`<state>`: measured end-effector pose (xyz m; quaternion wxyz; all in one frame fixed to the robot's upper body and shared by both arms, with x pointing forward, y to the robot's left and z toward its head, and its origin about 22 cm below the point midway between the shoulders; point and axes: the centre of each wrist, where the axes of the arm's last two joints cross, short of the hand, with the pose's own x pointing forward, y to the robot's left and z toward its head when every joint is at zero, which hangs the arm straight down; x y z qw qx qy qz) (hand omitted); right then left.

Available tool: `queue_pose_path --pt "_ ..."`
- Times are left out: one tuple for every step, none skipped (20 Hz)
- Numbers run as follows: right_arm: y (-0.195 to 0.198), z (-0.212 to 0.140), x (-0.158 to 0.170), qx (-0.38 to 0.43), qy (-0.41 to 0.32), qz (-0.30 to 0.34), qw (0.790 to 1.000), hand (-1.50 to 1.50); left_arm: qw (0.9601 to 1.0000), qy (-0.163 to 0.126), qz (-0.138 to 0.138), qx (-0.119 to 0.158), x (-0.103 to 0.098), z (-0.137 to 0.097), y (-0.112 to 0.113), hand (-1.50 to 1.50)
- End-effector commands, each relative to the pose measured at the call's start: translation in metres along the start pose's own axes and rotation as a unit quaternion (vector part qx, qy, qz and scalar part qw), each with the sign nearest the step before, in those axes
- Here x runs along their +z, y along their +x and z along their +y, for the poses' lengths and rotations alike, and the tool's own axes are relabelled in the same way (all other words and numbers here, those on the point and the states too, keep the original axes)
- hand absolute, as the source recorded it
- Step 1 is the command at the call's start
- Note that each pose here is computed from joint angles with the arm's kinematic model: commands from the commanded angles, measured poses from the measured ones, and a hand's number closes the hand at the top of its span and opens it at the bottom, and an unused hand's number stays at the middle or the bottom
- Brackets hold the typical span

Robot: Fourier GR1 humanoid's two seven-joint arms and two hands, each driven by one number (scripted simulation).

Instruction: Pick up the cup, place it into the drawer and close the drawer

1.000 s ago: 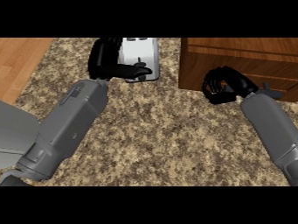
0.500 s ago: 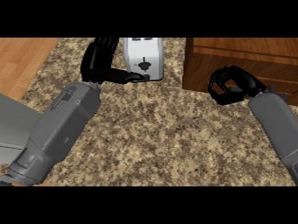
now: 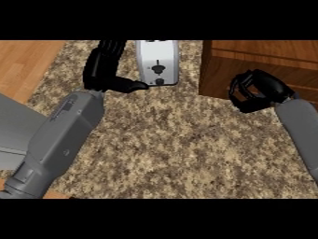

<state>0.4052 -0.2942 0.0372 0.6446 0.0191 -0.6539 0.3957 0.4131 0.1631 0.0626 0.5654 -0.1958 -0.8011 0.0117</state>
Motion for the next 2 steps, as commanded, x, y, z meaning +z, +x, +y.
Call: queue_pose_path --pt "0.0578 -0.0789 0.0029 0.077 -0.137 -0.001 0.988 1.50 1.0000 -0.003 0.003 0.000 0.0038 0.0045 -0.0004 -1.50" --pt "0.0557 -0.0773 0.0033 0.068 -0.136 -0.006 0.988 1.50 0.9999 -0.012 0.001 0.006 0.0024 0.0007 0.0008 -1.50"
